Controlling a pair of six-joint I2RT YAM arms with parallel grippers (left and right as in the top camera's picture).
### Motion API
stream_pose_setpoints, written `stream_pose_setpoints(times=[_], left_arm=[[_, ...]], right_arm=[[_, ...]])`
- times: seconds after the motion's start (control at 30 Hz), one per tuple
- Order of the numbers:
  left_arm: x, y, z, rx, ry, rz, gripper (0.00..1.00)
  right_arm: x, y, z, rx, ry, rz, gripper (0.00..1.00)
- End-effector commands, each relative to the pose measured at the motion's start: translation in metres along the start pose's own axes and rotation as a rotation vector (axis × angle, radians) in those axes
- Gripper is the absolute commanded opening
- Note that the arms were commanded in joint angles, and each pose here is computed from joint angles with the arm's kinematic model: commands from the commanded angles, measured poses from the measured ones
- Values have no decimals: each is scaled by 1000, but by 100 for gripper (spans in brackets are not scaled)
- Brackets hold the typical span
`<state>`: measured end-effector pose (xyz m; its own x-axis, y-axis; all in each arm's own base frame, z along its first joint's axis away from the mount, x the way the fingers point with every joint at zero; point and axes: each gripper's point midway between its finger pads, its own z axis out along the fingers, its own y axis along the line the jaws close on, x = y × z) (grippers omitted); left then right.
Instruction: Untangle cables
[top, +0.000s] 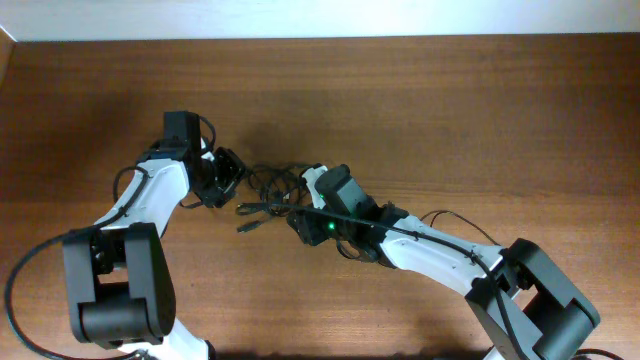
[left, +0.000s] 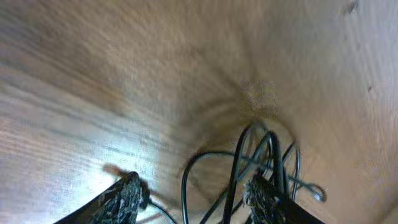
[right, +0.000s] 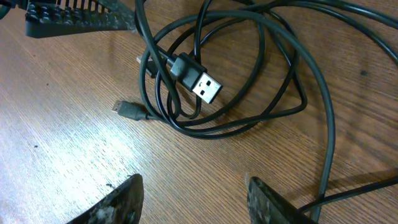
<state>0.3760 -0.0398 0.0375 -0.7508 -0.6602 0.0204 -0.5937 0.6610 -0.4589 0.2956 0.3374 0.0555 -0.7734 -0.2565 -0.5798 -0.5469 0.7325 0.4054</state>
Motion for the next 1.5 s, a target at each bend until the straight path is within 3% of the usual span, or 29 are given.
stream_pose_setpoints(times=[0.0, 0.43, 0.5, 0.7, 0.83, 1.03, 1.47], left_arm=[[13, 1, -2, 12, 51, 41, 53], [19, 8, 1, -7, 69, 40, 31], [19, 8, 1, -7, 69, 40, 24], [15, 10, 1, -22, 52, 42, 0], [14, 9, 1, -15, 44, 46, 0], [13, 7, 1, -7, 42, 48, 0], [26, -6, 3, 41, 90, 67, 0]], right_arm=[[-1, -1, 1, 10, -4, -5, 54], [-26, 6, 17, -38, -126, -37, 55], [-29, 4, 28, -50, -158, -45, 66], [-55, 6, 26, -46, -276, -63, 70], [-55, -1, 28, -12, -286, -59, 78], [-67, 4, 25, -32, -339, -69, 78], [-68, 3, 38, -52, -375, -78, 68]])
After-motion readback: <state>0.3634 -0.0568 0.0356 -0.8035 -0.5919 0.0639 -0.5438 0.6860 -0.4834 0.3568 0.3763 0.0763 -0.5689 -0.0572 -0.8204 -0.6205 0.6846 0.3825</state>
